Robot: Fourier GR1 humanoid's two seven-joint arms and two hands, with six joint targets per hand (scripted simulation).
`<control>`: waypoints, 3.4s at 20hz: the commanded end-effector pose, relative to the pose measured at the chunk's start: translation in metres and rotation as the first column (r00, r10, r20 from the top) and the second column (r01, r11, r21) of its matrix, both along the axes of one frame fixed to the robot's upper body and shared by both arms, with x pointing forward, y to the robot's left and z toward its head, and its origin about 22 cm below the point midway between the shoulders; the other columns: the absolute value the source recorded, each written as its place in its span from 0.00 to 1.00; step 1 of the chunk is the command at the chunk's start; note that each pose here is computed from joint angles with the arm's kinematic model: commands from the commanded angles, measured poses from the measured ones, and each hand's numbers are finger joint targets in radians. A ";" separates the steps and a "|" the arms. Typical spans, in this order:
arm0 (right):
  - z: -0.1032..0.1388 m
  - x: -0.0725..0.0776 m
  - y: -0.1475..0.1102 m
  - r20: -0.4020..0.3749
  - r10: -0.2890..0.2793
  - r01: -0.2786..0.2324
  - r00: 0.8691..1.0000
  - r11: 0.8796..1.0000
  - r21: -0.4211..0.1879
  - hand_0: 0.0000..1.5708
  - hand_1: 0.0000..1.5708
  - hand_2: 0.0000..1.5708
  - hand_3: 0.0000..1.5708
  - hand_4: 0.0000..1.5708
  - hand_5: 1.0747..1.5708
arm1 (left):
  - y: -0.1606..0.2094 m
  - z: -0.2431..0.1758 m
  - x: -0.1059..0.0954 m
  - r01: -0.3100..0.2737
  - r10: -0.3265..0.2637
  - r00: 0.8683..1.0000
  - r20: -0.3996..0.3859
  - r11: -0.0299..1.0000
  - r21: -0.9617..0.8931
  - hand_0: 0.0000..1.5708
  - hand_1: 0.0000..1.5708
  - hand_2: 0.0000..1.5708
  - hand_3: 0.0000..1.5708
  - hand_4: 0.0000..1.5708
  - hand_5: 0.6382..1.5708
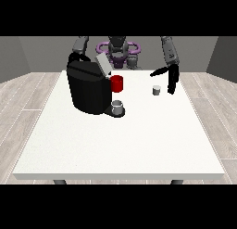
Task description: Insert the coffee pod into the coffee machine and close the lid
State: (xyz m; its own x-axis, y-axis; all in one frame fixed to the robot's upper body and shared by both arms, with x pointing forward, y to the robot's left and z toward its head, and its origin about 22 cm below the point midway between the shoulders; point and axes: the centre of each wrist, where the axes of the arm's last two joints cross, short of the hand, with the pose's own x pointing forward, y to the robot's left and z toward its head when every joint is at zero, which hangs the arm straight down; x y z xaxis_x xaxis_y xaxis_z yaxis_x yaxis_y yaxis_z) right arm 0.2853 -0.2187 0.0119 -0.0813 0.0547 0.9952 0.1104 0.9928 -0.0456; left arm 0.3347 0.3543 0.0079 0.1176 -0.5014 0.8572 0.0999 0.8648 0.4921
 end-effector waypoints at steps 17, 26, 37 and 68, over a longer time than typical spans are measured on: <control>0.009 0.008 -0.003 -0.040 0.011 -0.011 0.999 1.000 0.005 0.00 0.00 0.00 0.00 0.31 1.00 | 0.007 -0.028 0.005 0.035 -0.024 0.999 -0.036 0.940 0.340 0.41 0.41 0.50 0.34 0.00 1.00; 0.002 -0.003 -0.002 -0.047 0.027 -0.025 0.999 0.999 0.031 0.00 0.00 0.00 0.00 0.33 1.00 | 0.004 -0.032 0.012 -0.047 0.041 0.999 0.023 0.921 0.387 0.53 0.53 0.62 0.48 0.24 1.00; 0.006 0.011 -0.004 -0.011 -0.017 0.018 1.000 0.998 0.054 0.00 0.00 0.00 0.00 0.28 1.00 | 0.003 -0.023 0.023 0.043 -0.084 0.994 0.065 0.879 0.476 0.81 0.81 0.89 0.87 0.32 1.00; 0.010 0.034 0.005 0.020 0.050 -0.050 0.999 0.998 0.037 0.00 0.00 0.00 0.00 0.32 1.00 | -0.064 0.210 0.117 0.038 -0.194 0.919 0.342 0.910 0.413 0.77 0.77 0.80 0.76 0.32 1.00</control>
